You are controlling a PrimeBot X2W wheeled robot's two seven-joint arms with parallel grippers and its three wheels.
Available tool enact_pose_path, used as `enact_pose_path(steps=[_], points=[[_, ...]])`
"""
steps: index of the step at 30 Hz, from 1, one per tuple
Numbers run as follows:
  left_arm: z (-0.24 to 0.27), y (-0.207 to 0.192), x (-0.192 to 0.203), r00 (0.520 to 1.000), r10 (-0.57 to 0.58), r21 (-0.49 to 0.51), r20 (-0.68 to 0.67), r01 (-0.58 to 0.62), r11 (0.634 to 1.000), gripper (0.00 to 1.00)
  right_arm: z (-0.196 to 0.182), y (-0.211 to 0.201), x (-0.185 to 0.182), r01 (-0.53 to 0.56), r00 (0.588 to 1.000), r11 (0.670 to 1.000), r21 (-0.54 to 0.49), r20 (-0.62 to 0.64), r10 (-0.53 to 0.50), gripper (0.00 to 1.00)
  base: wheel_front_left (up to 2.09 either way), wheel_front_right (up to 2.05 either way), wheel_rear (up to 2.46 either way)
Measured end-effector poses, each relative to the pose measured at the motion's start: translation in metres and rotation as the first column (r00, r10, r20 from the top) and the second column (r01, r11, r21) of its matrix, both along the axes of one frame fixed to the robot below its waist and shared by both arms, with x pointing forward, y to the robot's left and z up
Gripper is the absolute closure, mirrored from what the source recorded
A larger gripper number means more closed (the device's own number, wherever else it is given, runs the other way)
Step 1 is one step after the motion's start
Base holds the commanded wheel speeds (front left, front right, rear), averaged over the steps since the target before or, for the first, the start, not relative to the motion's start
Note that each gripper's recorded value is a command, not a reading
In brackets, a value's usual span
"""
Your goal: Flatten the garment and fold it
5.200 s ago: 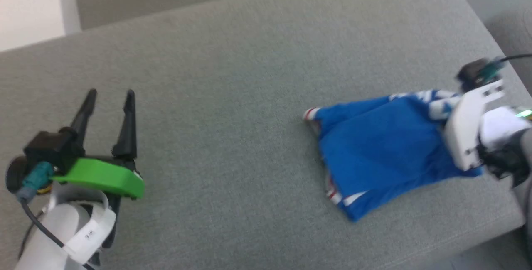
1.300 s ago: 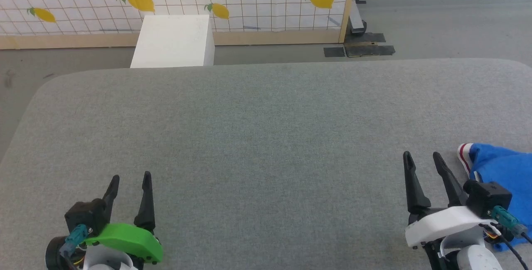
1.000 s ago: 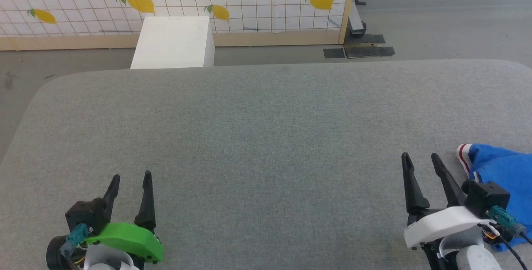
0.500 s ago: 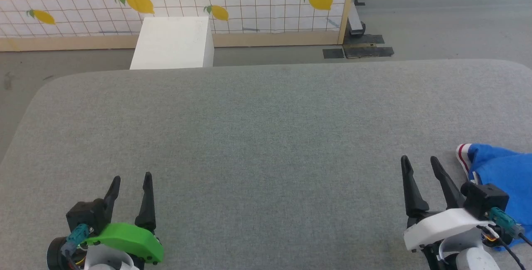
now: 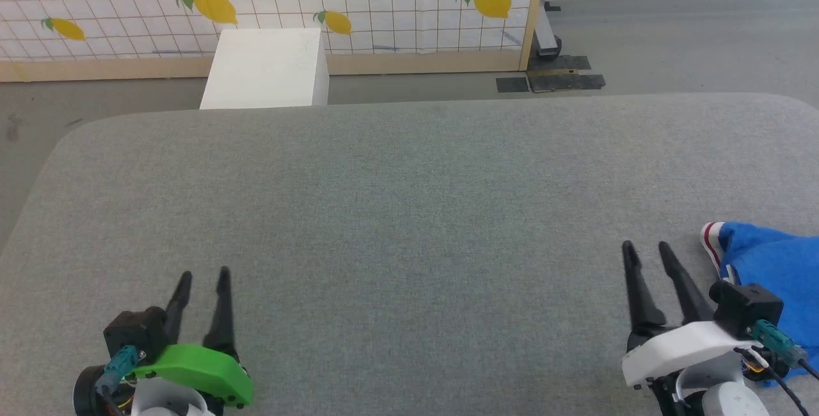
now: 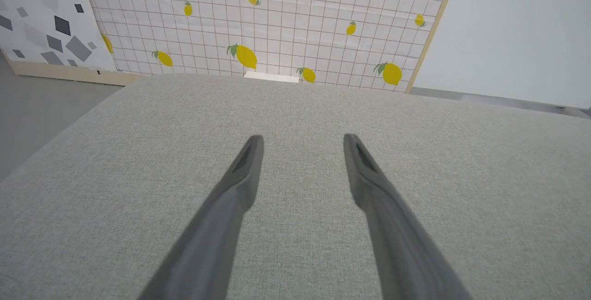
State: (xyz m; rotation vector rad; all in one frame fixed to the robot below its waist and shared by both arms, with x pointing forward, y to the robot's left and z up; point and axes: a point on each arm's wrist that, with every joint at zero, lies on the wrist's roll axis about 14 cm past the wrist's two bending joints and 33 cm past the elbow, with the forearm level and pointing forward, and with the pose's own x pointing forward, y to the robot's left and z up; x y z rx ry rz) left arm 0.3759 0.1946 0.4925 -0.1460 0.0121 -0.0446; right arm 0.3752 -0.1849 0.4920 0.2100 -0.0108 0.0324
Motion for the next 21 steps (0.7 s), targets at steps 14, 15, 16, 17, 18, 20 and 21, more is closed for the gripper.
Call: enact_pose_path(steps=[14,15,16,17,18,20,21], points=[[0.0028,-0.0024,0.0006,1.000,-0.001,0.010,0.002,0.001,1.000,1.00,0.0036,0.0018,0.0012,-0.009,1.000,1.000,-0.013,0.002,0.009,1.00,0.00,0.00,0.00],[0.0034,-0.0029,0.0007,1.000,-0.001,0.010,0.004,0.001,1.000,1.00,0.0041,0.0020,0.0013,-0.010,1.000,1.000,-0.014,0.003,0.010,1.00,0.00,0.00,0.00],[0.0041,-0.0034,0.0008,1.000,-0.001,0.009,0.006,0.001,1.000,1.00,0.0049,0.0021,0.0015,-0.010,1.000,1.000,-0.015,0.005,0.010,1.00,0.00,0.00,0.00],[0.0047,-0.0036,0.0009,1.000,0.000,0.007,0.008,0.000,1.000,1.00,0.0054,0.0023,0.0016,-0.011,1.000,1.000,-0.017,0.007,0.011,1.00,0.00,0.00,0.00],[0.0049,-0.0038,0.0010,1.000,0.000,0.008,0.006,0.000,1.000,1.00,0.0059,0.0026,0.0017,-0.012,1.000,1.000,-0.022,0.007,0.013,1.00,0.00,0.00,0.00],[0.0057,-0.0045,0.0011,1.000,-0.001,0.007,0.008,0.001,1.000,1.00,0.0060,0.0031,0.0020,-0.015,1.000,1.000,-0.025,0.004,0.015,1.00,0.00,0.00,0.00],[0.0066,-0.0048,0.0012,1.000,-0.002,0.008,0.011,0.002,1.000,1.00,0.0067,0.0033,0.0021,-0.016,1.000,1.000,-0.026,0.006,0.016,1.00,0.00,0.00,0.00]])
